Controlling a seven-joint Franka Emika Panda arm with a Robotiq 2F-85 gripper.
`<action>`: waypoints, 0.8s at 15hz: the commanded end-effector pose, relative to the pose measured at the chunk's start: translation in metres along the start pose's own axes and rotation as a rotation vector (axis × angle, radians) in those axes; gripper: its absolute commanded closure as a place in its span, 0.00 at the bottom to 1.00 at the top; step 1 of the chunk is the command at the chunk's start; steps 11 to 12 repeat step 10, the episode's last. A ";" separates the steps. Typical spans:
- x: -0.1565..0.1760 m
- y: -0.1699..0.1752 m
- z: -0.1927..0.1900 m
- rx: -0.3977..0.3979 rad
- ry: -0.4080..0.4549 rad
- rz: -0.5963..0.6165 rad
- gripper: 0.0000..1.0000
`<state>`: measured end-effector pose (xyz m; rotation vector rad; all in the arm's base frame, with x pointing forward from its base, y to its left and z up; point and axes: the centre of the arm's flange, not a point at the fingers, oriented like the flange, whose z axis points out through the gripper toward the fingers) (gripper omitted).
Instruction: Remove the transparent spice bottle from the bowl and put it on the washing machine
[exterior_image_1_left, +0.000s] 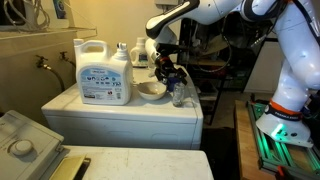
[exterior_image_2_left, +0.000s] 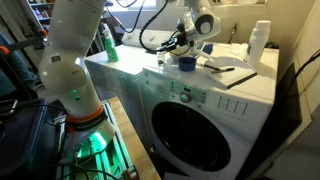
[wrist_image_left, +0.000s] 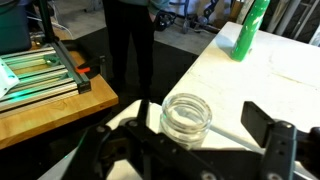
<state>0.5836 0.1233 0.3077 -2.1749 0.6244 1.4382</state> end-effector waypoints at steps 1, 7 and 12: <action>-0.049 0.003 -0.008 0.008 0.080 -0.044 0.00; -0.152 0.012 0.007 -0.203 0.335 -0.103 0.00; -0.158 -0.006 -0.007 -0.221 0.352 -0.121 0.00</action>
